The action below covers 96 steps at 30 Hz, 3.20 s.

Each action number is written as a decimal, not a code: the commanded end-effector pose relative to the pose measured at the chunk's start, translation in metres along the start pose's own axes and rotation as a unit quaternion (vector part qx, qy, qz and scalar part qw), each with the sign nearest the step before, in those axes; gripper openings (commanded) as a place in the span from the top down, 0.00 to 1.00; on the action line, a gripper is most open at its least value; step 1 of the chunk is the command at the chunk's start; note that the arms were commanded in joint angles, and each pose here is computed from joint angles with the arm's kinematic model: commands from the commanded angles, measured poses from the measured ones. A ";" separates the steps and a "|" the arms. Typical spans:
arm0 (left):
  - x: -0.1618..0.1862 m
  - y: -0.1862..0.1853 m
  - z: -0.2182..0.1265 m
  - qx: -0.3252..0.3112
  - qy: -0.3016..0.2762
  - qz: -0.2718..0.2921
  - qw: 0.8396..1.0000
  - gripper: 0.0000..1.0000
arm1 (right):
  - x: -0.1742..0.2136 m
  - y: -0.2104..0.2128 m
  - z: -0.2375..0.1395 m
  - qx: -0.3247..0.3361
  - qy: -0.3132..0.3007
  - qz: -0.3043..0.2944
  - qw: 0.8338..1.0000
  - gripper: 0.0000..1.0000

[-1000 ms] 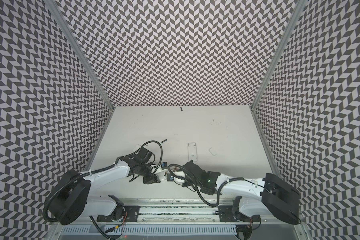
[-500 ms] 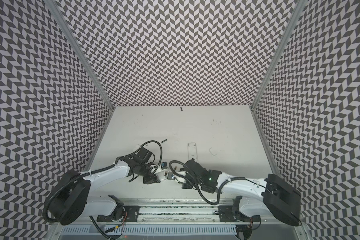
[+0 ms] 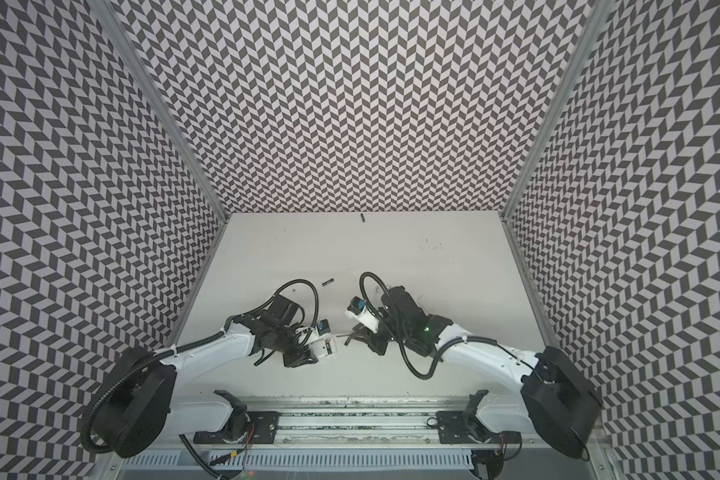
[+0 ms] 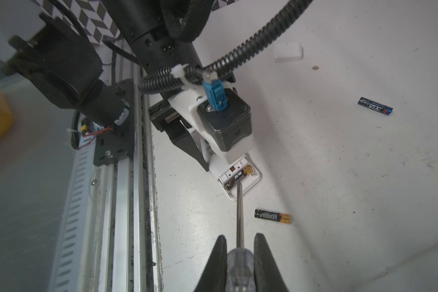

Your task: Unload the batteries from the remote control

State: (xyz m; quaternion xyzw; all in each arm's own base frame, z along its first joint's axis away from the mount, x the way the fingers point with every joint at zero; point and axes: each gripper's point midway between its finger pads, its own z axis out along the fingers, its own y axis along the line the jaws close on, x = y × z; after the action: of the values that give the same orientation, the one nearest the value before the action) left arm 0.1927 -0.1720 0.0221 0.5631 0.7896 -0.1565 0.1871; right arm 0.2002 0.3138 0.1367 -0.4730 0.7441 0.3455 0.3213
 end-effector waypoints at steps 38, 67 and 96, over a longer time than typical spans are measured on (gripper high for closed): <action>0.002 0.015 -0.003 -0.031 -0.007 -0.009 0.999 0.81 | 0.019 -0.037 0.072 -0.049 0.113 0.400 0.908 1.00; 0.000 0.015 -0.002 -0.025 -0.007 -0.009 1.000 0.83 | 0.029 -0.028 0.075 -0.144 0.097 0.406 0.897 1.00; 0.069 0.441 -0.211 -0.408 -0.036 -0.315 0.856 0.20 | -0.028 -0.091 -0.084 0.074 -0.106 0.273 0.953 1.00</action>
State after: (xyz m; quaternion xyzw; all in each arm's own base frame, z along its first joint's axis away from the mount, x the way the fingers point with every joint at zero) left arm 0.5538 0.0221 0.2480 0.2623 0.8372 0.0816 0.4729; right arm 0.2817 0.2379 0.1775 -0.1740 0.8364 0.4331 0.2875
